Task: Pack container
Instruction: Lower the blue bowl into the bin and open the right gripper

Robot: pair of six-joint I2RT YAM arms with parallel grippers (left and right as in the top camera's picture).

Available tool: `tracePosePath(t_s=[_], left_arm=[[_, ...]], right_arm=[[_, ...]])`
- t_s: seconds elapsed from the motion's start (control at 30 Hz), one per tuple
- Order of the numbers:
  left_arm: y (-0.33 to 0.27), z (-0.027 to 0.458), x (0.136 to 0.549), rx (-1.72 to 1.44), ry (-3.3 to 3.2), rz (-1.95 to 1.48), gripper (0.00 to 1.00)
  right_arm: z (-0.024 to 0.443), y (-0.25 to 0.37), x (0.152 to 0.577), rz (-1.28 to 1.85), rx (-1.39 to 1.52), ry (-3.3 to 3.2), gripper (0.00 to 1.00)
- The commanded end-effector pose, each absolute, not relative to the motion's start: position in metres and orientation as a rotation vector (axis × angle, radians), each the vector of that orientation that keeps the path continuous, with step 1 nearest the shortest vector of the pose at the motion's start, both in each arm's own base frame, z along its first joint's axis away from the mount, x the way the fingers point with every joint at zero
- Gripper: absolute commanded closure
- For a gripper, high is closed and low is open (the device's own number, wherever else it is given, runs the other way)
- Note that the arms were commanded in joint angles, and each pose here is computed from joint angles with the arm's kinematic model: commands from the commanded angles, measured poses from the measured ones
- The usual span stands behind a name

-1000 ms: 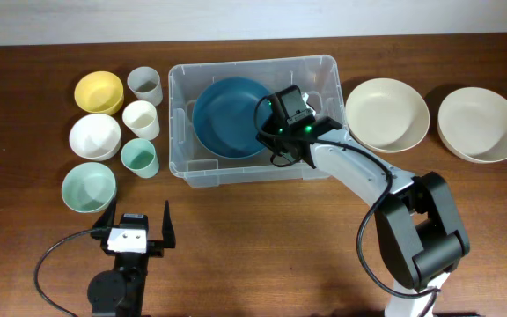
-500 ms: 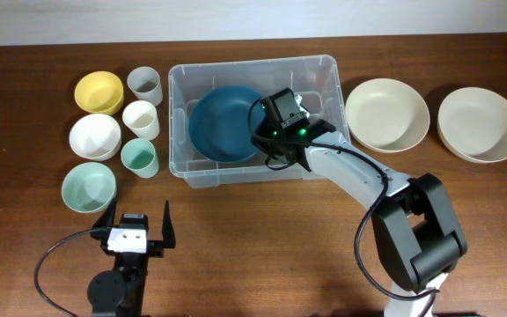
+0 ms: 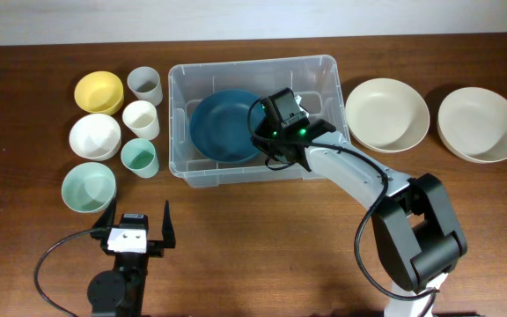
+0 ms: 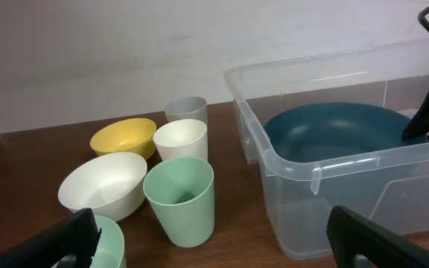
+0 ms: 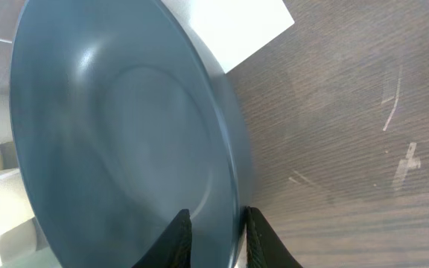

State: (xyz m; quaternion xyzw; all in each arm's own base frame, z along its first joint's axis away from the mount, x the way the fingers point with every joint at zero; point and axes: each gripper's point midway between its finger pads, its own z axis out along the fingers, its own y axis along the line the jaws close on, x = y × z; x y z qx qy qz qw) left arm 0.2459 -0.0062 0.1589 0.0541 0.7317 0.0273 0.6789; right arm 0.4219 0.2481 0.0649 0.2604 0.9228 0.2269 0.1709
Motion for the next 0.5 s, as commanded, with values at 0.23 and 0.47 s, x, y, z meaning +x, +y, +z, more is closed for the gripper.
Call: tracePosePath(t_s=[0.23,0.47], left_arm=[[-0.0075,0.1571,0.2458,0.133,1.642,0.057,0.0],[-0.0075,0.1571,0.2458,0.133,1.642,0.057,0.0]], right_arm=[[0.0751,0.2643,0.4207,0.741,0.705,2.637,0.79],[0.0749,0.2637,0.4205,0.74,0.697,2.641,0.61]])
